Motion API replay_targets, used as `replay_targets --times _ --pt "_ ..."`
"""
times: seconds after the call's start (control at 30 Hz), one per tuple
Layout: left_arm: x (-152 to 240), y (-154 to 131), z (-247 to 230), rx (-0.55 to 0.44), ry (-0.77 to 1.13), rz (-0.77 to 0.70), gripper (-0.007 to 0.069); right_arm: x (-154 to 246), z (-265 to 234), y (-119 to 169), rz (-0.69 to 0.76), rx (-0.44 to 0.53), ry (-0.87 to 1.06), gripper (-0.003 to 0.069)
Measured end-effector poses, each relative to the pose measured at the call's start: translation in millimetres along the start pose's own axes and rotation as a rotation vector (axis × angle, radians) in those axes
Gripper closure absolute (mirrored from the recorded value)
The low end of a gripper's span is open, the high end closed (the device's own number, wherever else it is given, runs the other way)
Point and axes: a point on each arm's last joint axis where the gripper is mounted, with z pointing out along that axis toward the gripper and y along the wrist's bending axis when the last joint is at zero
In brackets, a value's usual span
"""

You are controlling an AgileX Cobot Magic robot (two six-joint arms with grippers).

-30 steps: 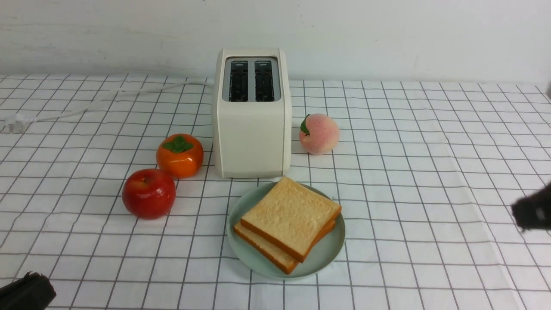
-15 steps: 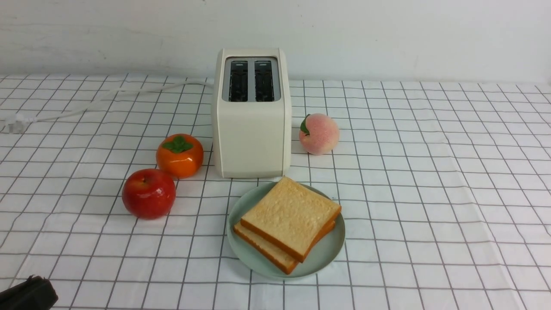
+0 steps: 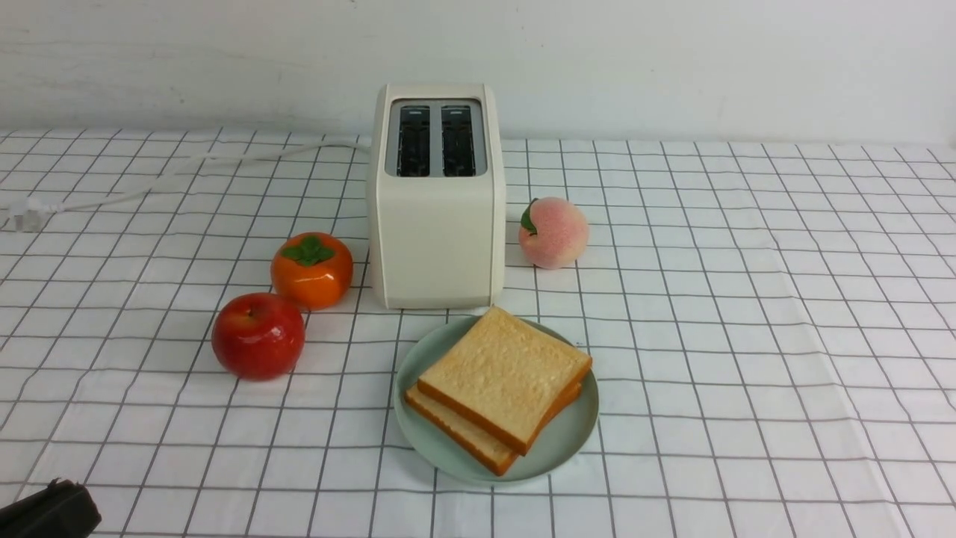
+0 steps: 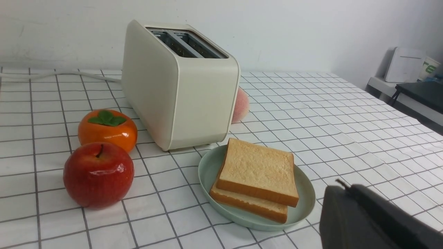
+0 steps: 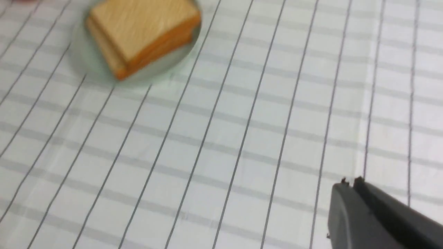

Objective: Take toasted bread from bread machine on white checkered table place on plate.

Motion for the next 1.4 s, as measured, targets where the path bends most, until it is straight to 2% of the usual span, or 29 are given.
replay_targets --times 0.03,0.13,0.33,0.47,0.57,0.67,0.8,1.4 --pt "0 0 0 0.001 0.001 0.000 0.0638 15 15 -6 0.019 0.044 -0.113 0.0656" --pt "0 0 0 0.000 0.001 0.000 0.0638 53 41 -18 0.051 0.126 -0.242 0.0656" --pt "0 0 0 0.001 0.005 -0.001 0.0638 108 73 -30 0.089 0.184 -0.300 0.0656" --pt "0 0 0 0.001 0.005 -0.001 0.0638 110 74 -32 0.064 0.205 -0.298 0.0656" --pt "0 0 0 0.002 0.005 -0.003 0.0638 112 74 -32 0.104 0.203 -0.270 0.0656" --pt "0 0 0 0.002 0.005 -0.003 0.0638 113 74 -32 0.206 0.188 -0.256 0.0656" --pt "0 0 0 0.002 0.005 -0.004 0.0636 114 74 -32 0.238 0.184 -0.254 0.0653" --pt "0 0 0 0.002 0.005 -0.004 0.0623 113 74 -31 0.244 0.182 -0.254 0.0635"
